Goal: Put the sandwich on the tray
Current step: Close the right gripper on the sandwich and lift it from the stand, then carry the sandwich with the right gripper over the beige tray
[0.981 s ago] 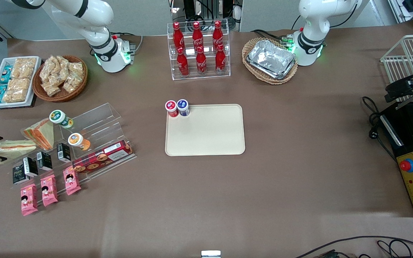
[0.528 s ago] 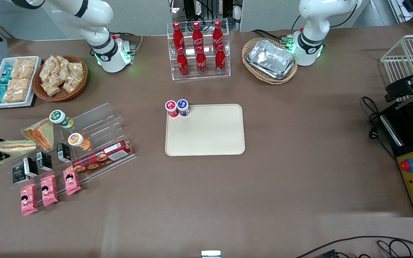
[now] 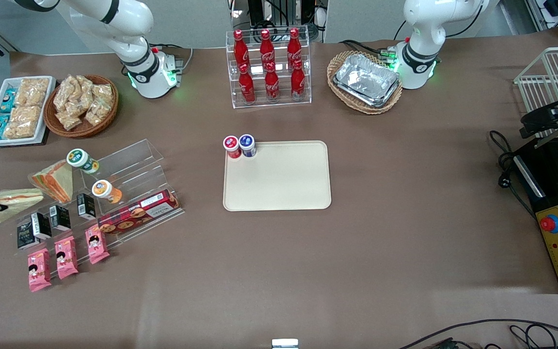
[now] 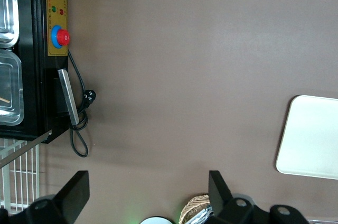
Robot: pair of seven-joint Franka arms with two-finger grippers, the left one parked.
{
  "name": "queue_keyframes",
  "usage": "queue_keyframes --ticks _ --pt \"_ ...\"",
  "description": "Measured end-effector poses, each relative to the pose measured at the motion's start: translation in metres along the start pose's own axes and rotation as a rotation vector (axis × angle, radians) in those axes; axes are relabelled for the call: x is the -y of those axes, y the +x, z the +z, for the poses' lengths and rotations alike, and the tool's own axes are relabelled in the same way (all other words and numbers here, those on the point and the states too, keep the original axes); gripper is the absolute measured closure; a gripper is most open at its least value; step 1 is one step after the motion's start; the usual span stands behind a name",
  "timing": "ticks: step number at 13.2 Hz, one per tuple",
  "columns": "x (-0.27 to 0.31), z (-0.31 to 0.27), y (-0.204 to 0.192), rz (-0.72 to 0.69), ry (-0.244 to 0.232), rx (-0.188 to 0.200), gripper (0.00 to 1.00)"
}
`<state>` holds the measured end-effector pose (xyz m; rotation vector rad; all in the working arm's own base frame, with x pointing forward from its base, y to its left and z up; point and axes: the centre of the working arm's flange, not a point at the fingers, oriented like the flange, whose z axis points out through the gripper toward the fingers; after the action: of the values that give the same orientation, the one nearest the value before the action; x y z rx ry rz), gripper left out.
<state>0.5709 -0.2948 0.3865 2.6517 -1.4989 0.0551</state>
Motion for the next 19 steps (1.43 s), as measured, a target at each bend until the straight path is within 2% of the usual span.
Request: queue_keyframes --ticks 2,5,8,11,13,16,19 --pt "0.002 -0.02 0.004 -0.033 0.008 -0.006 0.61" --pt "0.011 -0.063 0.003 -0.109 0.011 0.011 0.61" --pt "0.04 -0.106 -0.015 -0.231 0.013 0.027 0.61" --pt "0.091 -0.139 -0.063 -0.408 0.014 0.05 0.61" --pt "0.134 -0.156 -0.114 -0.546 0.033 0.065 0.61" --pt "0.184 -0.163 -0.183 -0.746 0.056 0.097 0.61" --pt "0.212 -0.169 -0.234 -0.959 0.077 0.119 0.61"
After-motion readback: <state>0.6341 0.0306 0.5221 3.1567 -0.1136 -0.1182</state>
